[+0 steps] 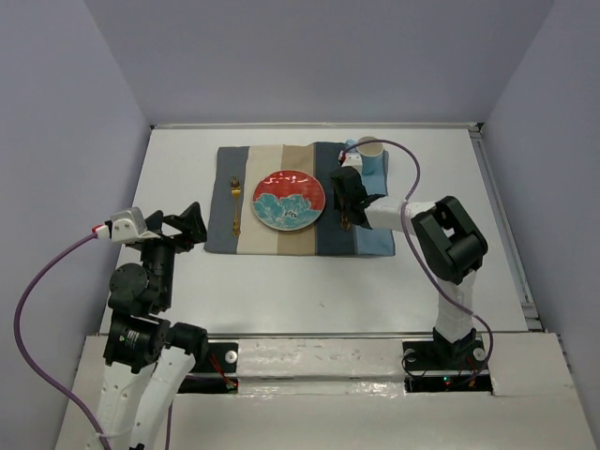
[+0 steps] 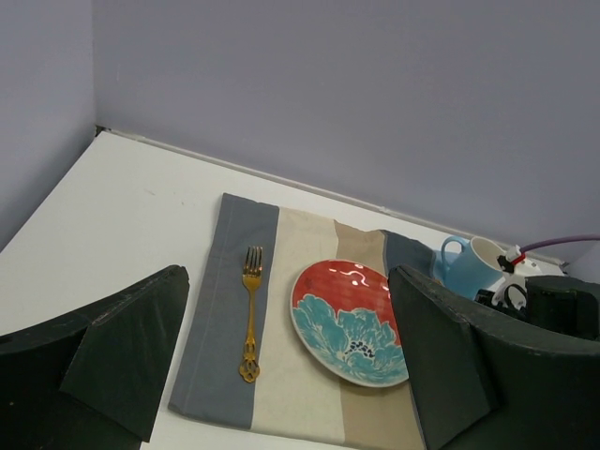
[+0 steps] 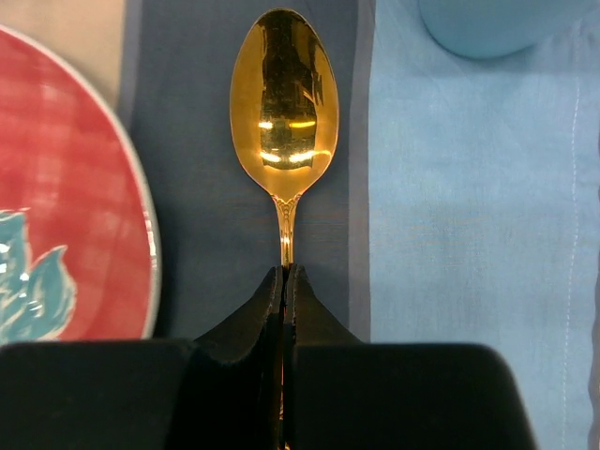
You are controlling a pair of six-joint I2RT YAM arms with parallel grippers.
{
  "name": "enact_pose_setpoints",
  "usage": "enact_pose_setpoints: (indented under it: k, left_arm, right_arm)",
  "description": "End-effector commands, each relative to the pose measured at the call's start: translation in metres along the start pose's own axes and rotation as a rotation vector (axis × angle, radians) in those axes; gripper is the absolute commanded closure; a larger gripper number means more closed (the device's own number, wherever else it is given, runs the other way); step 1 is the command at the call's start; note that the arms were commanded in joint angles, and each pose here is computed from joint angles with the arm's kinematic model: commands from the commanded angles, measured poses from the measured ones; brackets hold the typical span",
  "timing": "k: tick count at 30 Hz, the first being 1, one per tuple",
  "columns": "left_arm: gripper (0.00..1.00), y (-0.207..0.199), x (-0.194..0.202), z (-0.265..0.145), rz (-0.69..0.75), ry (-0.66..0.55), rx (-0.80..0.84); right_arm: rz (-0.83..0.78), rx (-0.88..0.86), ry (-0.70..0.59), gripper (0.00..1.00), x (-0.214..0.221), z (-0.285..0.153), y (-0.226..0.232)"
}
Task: Set the dinner table for one person
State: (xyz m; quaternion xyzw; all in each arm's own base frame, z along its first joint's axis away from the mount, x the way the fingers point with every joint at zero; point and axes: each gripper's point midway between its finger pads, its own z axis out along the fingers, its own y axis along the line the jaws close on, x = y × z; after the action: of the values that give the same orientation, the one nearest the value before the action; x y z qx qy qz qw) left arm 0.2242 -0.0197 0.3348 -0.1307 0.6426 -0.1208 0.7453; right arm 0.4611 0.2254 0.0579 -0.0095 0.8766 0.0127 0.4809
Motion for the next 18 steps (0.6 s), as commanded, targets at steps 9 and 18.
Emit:
enact_pose_setpoints:
  k: [9,18]
  left_arm:
    - [0.01,-0.007,-0.011,0.002,-0.006,-0.041,0.029]
    - [0.01,-0.008,-0.013,0.001,-0.008,-0.046,0.037]
  right_arm:
    - [0.091,0.031,0.01,0.93,-0.001,0.023,-0.003]
    - [0.136,-0.006,-0.023,0.47,-0.033,-0.014,-0.005]
